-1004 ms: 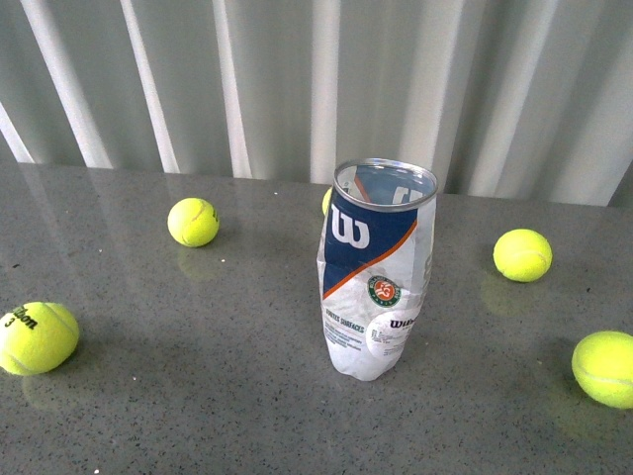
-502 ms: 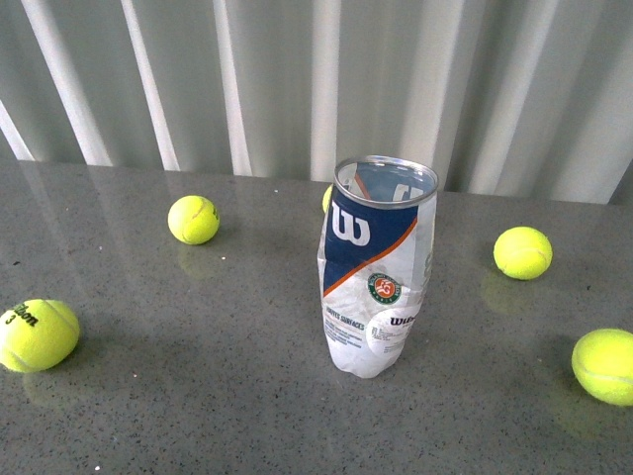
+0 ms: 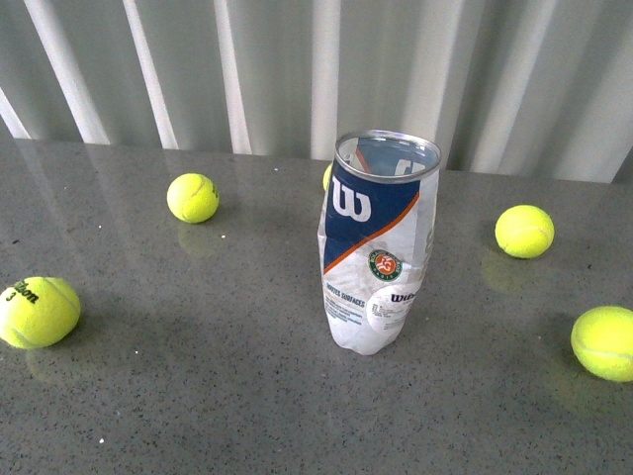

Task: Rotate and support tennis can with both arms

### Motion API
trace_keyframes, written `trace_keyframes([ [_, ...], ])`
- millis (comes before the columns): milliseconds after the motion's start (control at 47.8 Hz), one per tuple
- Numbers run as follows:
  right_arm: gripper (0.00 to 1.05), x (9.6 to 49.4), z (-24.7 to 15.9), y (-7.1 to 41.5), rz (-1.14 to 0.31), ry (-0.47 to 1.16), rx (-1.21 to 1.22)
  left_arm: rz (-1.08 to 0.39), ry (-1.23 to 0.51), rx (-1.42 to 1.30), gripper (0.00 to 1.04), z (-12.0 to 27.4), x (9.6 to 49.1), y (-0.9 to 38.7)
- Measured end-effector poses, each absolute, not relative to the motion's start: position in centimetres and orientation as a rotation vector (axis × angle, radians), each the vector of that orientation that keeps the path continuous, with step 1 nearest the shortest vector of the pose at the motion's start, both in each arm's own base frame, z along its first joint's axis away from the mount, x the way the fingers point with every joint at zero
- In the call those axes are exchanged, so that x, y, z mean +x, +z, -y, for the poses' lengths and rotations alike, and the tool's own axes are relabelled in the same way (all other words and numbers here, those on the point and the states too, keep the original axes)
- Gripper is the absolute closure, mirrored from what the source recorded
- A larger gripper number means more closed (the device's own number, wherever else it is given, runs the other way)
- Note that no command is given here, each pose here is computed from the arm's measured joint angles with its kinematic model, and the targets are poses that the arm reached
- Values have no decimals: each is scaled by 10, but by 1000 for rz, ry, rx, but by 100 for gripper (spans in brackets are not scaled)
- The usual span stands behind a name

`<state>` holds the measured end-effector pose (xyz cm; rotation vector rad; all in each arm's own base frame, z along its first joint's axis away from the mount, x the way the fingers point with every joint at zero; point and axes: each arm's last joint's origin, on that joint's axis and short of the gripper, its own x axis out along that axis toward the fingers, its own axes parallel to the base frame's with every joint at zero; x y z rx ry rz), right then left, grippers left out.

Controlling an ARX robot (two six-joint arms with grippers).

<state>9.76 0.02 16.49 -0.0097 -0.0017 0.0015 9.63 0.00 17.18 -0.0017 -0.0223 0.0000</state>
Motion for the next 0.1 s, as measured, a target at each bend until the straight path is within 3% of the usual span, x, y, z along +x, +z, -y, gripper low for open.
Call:
trace_keyframes([
  [105, 7, 98, 0, 165, 2, 2, -10, 22, 0, -2, 7, 0, 96, 172],
])
